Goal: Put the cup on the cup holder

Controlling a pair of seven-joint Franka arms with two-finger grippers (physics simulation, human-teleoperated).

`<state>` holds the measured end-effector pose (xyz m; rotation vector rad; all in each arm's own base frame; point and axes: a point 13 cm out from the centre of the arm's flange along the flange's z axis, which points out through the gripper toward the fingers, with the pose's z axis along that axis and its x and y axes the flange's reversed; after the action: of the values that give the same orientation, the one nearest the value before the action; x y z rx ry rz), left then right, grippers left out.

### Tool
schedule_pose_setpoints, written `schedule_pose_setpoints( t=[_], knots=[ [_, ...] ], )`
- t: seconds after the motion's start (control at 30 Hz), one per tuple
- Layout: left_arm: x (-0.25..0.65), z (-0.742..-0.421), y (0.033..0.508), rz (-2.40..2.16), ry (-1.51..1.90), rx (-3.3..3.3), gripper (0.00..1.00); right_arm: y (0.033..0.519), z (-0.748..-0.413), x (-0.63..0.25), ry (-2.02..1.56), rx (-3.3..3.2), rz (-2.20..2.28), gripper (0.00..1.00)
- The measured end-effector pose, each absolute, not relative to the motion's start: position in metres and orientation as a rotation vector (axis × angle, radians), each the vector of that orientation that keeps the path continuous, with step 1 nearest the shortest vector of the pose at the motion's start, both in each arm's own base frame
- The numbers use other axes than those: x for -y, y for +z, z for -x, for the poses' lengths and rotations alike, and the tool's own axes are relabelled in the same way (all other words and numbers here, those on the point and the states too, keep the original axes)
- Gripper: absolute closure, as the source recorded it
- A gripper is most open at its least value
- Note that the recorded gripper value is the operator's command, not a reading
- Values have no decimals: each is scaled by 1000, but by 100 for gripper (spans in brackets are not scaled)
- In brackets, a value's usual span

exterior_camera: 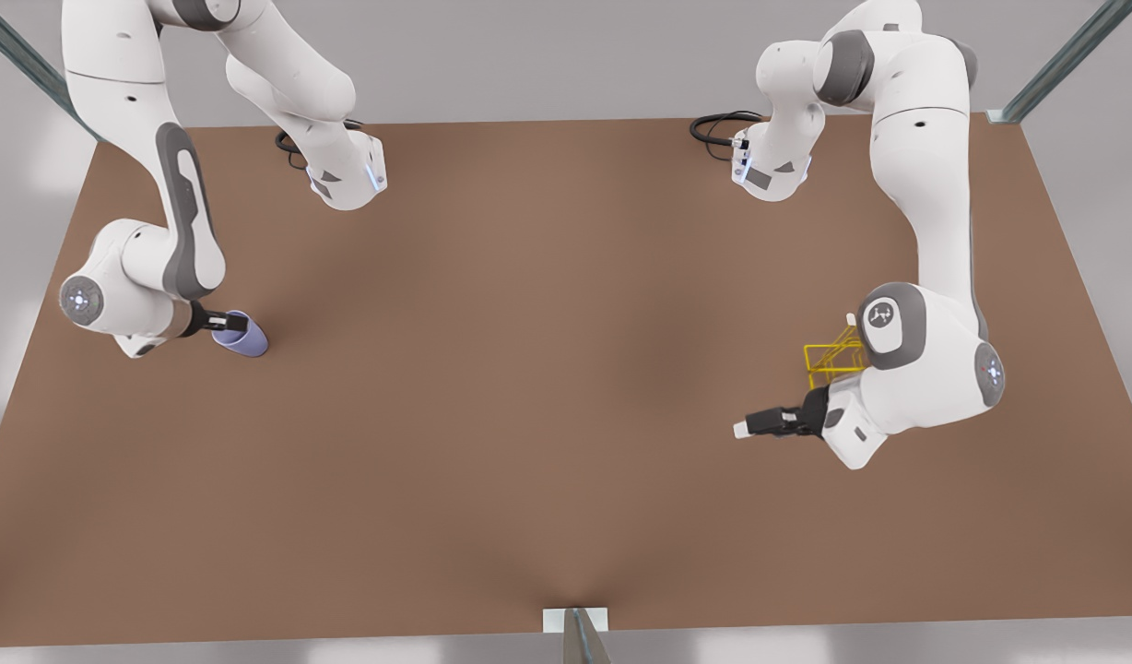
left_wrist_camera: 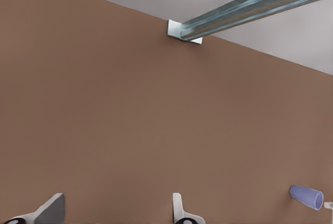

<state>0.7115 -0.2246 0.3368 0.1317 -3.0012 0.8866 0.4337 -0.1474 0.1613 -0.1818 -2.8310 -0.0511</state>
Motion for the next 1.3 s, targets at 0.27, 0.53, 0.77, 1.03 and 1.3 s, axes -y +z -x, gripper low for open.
schedule_pose_setpoints(
  t=[0.27, 0.53, 0.77, 1.03, 1.3],
  knots=[
    [223, -733, 341, -232, 938, 3062, 0, 138, -423, 131, -62, 2795, 75, 0],
    [229, -747, 338, -463, 1081, 3066, 0, 117, -420, 115, -71, 2770, -10, 0],
    [223, -760, 346, -540, 1108, 3099, 0, 106, -432, 118, -77, 2823, -22, 79],
    [222, -763, 344, -558, 1085, 3116, 0, 105, -443, 123, -72, 2867, -47, 79],
    [209, -755, 339, -460, 914, 3176, 0, 156, -492, 136, -17, 2983, -59, 79]
  ],
)
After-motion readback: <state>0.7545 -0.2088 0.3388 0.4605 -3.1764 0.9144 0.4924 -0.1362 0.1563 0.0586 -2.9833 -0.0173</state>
